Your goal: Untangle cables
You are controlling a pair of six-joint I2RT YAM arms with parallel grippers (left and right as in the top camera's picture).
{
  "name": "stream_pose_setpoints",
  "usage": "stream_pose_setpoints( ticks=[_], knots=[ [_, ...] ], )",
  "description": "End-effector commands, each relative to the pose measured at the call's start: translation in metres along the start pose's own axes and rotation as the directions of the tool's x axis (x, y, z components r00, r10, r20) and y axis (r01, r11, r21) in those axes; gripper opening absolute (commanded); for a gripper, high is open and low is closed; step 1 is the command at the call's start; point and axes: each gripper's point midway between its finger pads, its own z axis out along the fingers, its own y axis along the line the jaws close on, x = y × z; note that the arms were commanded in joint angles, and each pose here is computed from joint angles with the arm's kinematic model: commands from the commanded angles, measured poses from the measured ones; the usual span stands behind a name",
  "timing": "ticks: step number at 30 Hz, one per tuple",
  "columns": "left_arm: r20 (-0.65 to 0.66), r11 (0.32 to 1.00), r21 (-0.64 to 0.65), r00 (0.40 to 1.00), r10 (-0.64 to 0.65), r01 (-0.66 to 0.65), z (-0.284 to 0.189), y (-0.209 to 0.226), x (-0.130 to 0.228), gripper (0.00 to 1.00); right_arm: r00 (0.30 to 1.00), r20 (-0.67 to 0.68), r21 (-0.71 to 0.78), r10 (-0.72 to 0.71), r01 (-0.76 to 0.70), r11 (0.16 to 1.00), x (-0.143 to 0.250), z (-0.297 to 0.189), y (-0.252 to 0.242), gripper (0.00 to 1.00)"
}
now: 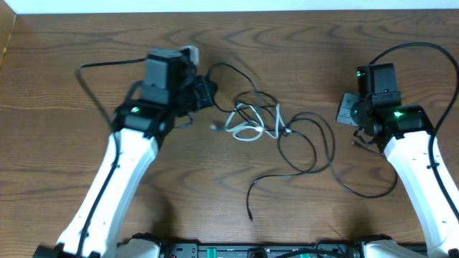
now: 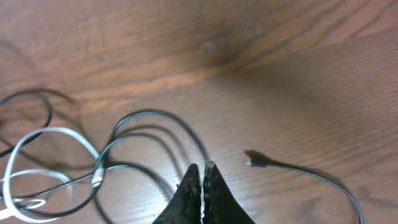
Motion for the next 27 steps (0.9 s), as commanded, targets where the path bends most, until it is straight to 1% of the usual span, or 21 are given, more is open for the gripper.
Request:
stream_pose_setpoints(
  ticks=[1,2,3,5,7,9,10,13,14,17,20,23,25,27],
  knots=[
    [-0.048,0.982,0.185,0.998,0.038,-0.029,-0.014,-0.034,0.008,0.08,0.999,0.003,-0.196,-0.046,0.046,0.980,-0.004,-0.011,0.035,0.07],
    [-0.059,0.964,0.261,0.997,0.059,-0.042,-0.018,-0.048,0.010,0.07,0.996,0.002,-0.270,-0.084,0.082,0.960,-0.003,-0.014,0.049,0.10],
    [-0.067,0.937,0.343,0.994,0.086,-0.058,-0.024,-0.064,0.011,0.08,0.990,0.007,-0.368,-0.139,0.132,0.920,0.001,-0.019,0.069,0.14],
    [-0.059,0.916,0.392,0.991,0.123,-0.091,-0.027,-0.072,0.011,0.08,0.977,0.024,-0.475,-0.211,0.197,0.858,0.006,-0.026,0.091,0.23],
    [-0.050,0.911,0.389,0.984,0.168,-0.136,-0.027,-0.071,0.014,0.08,0.962,0.039,-0.536,-0.271,0.249,0.807,0.013,-0.029,0.106,0.31],
    [-0.064,0.913,0.379,0.979,0.192,-0.154,-0.025,-0.066,0.019,0.08,0.953,0.035,-0.559,-0.302,0.269,0.785,0.019,-0.028,0.114,0.38],
    [-0.074,0.919,0.362,0.979,0.192,-0.153,-0.024,-0.062,0.021,0.08,0.944,0.038,-0.573,-0.328,0.290,0.767,0.023,-0.027,0.119,0.40],
    [-0.104,0.958,0.251,0.980,0.167,-0.137,-0.018,-0.040,0.027,0.08,0.914,0.039,-0.604,-0.404,0.343,0.719,0.037,-0.021,0.134,0.49],
    [-0.113,0.970,0.204,0.981,0.156,-0.130,-0.016,-0.031,0.029,0.08,0.906,0.029,-0.610,-0.422,0.351,0.711,0.043,-0.017,0.138,0.51],
    [-0.127,0.990,0.069,0.983,0.132,-0.124,-0.014,-0.006,0.032,0.08,0.888,-0.005,-0.630,-0.460,0.355,0.691,0.058,-0.006,0.150,0.50],
    [-0.130,0.992,-0.051,0.985,0.112,-0.119,-0.014,0.016,0.033,0.08,0.869,-0.023,-0.666,-0.494,0.355,0.656,0.072,0.001,0.165,0.47],
    [-0.138,0.987,-0.114,0.985,0.100,-0.116,-0.015,0.028,0.036,0.08,0.849,-0.031,-0.681,-0.528,0.369,0.632,0.086,0.008,0.179,0.41],
    [-0.144,0.984,-0.135,0.985,0.095,-0.114,-0.016,0.032,0.037,0.08,0.835,-0.038,-0.690,-0.549,0.376,0.619,0.095,0.011,0.186,0.39],
    [-0.150,0.982,-0.154,0.985,0.090,-0.113,-0.016,0.036,0.039,0.08,0.814,-0.048,-0.700,-0.579,0.386,0.601,0.109,0.012,0.194,0.39]
  ],
)
